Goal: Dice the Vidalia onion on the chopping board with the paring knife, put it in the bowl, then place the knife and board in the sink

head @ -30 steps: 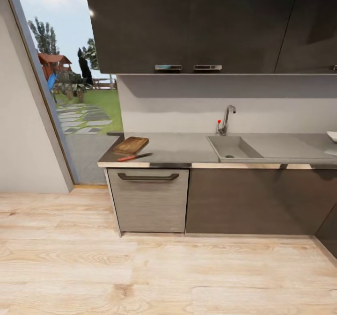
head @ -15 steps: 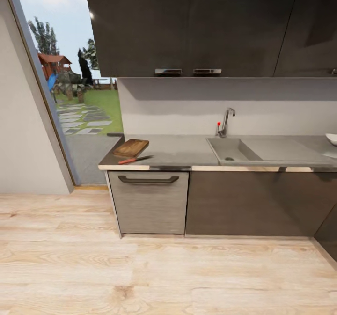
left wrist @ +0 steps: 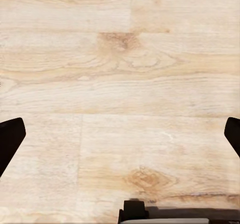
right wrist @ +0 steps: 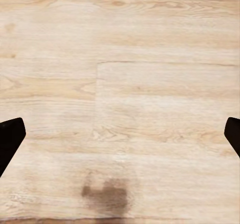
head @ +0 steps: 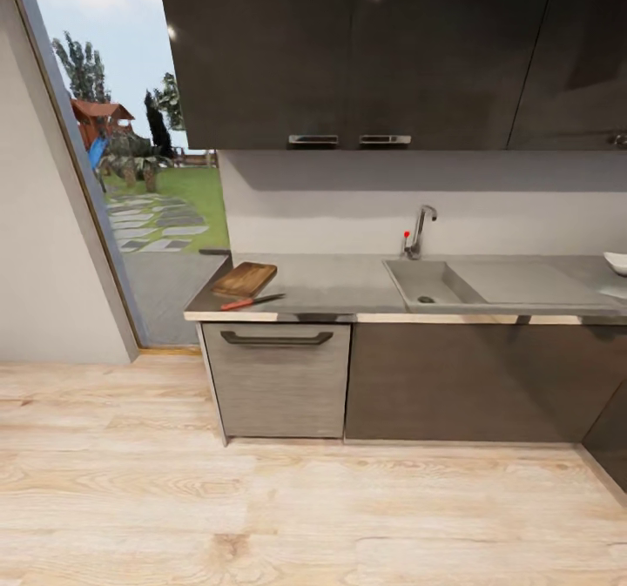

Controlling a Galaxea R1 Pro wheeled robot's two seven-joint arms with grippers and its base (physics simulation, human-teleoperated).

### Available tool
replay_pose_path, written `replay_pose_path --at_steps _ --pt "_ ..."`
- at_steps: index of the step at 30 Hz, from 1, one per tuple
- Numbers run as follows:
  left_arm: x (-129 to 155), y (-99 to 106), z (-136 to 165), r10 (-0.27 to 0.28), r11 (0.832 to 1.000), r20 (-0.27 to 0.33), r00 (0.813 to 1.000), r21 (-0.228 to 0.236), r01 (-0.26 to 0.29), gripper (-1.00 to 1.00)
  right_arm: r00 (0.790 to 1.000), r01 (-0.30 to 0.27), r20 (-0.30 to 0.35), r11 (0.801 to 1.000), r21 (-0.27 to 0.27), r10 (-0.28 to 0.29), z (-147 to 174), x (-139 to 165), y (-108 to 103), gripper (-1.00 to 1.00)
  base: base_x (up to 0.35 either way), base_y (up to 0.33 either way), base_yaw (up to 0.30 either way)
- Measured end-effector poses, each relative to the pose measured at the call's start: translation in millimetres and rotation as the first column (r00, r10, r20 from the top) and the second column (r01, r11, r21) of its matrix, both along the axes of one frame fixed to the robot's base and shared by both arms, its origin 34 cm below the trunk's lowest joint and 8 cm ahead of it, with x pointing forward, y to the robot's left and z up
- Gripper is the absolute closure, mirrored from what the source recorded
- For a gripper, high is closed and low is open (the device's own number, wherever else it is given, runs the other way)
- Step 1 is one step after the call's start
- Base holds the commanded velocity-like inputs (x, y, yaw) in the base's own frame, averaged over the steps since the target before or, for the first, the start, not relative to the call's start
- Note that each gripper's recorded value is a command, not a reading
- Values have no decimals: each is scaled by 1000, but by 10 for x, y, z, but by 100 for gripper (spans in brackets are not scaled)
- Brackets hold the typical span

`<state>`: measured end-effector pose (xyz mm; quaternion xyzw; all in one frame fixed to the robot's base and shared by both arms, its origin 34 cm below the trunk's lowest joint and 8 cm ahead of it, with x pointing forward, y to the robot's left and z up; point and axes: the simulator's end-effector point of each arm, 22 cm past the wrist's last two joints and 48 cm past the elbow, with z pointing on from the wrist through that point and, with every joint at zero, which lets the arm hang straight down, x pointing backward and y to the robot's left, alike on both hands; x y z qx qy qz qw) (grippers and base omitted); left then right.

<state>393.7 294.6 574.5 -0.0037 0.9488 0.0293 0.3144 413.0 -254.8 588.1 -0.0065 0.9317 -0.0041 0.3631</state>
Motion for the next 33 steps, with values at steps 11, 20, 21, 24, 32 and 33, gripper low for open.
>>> replay_pose_path --at_steps 11,20,21,24,32,33 --pt "-49 -7 132 0 1000 -9 1000 -1 0 -100 1000 2 -1 1000 -2 -2 153 -13 -18 -100 0 0 0" --pt "-61 -12 253 0 1000 -8 1000 -2 0 -100 1000 2 -1 1000 -2 -2 274 -26 -19 -100 0 0 0" --pt "-66 -23 263 0 1000 -9 1000 -3 0 -100 1000 2 -1 1000 -2 -2 287 -27 -19 -100 0 0 0" --pt "-53 -64 309 1 1000 -6 1000 -9 -1 -100 1000 2 -1 1000 -2 -2 326 -32 -19 -100 0 0 0" --pt "-116 -142 377 3 1000 -18 1000 -21 -4 -100 1000 2 -1 1000 -4 -2 425 -47 -27 -100 0 0 0" --pt "-123 -154 386 3 1000 -19 1000 -23 -3 -100 1000 2 -1 1000 -4 -2 437 -50 -31 -100 0 0 0"
